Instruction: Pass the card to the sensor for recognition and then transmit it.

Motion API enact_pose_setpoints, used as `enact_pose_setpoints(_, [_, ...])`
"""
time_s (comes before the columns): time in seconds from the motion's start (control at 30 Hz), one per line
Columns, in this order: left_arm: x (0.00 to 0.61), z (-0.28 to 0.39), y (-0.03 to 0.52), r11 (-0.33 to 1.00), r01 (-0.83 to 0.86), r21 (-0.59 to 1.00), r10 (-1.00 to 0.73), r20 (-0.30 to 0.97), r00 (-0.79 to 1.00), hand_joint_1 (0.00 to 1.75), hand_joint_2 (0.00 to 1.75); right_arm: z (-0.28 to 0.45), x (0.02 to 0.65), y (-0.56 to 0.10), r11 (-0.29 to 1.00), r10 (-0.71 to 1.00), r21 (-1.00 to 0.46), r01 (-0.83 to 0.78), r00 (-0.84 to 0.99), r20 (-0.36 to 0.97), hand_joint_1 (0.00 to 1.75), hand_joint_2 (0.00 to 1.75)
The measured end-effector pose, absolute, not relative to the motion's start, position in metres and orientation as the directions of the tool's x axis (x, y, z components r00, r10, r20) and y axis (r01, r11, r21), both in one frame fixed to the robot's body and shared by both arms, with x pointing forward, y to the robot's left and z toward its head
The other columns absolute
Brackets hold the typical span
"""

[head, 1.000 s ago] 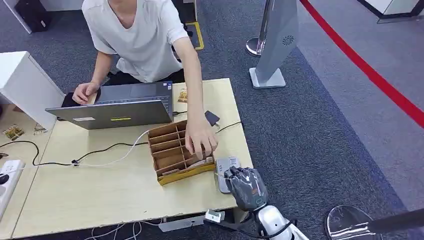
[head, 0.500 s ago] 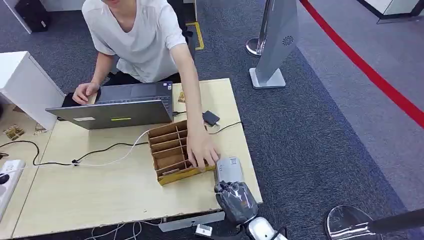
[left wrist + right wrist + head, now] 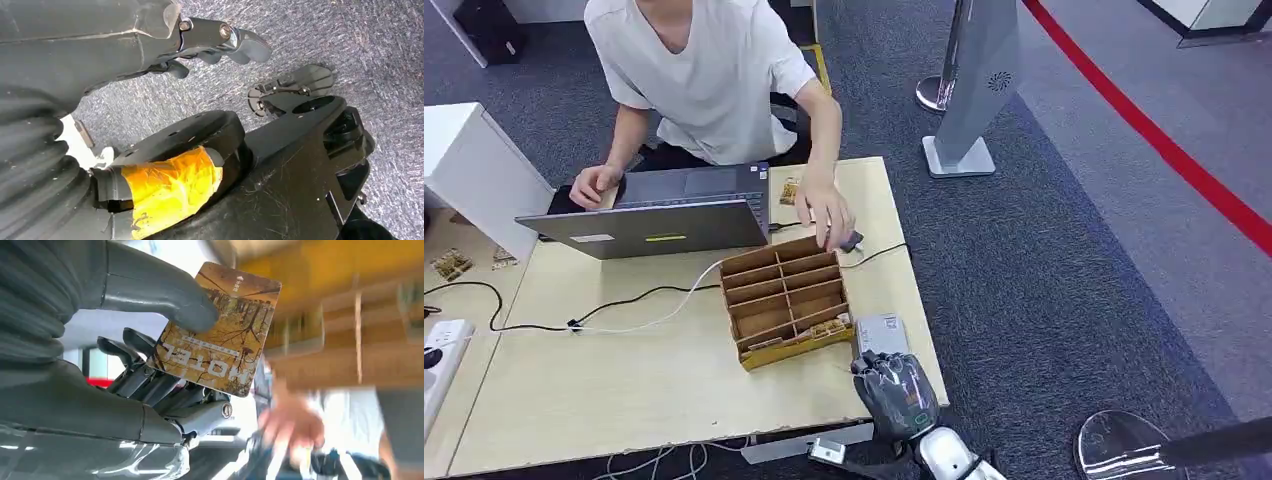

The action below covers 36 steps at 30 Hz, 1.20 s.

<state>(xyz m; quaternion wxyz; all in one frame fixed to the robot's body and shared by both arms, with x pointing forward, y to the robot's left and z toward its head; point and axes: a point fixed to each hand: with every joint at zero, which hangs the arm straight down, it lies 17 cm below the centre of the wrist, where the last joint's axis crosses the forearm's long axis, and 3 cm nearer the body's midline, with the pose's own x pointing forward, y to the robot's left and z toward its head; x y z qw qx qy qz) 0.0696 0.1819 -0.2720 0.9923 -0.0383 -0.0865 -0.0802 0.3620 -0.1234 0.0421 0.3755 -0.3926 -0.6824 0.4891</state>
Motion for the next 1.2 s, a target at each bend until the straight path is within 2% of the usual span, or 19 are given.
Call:
enact_pose_setpoints(0.33, [0.070,-0.272,0.182,0.982,0.181,-0.061,-0.168,0.178,0.970,0.00,1.75,0.073,0.392,-0.138,0.166,0.925,-0.949,0.269,-0.376,0.056,1.75,1.75])
enact_pose_setpoints(0.53, [0.070,-0.272,0.180,0.980,0.190,-0.063,-0.176,0.174,0.969,0.00,1.75,0.045,0.401,-0.151,0.102,0.946,-0.970,0.222,-0.323,0.026,1.75,1.75])
enact_pose_setpoints(0.97, [0.069,-0.272,0.179,0.979,0.197,-0.061,-0.184,0.173,0.968,0.00,1.75,-0.004,0.392,-0.156,0.079,0.965,-0.991,0.107,-0.257,0.049,1.75,1.75])
enact_pose_setpoints(1.2, [0.068,-0.272,0.179,0.974,0.217,-0.060,-0.204,0.170,0.964,0.00,1.75,0.029,0.408,-0.152,0.075,0.958,-0.978,0.197,-0.287,0.016,1.75,1.75])
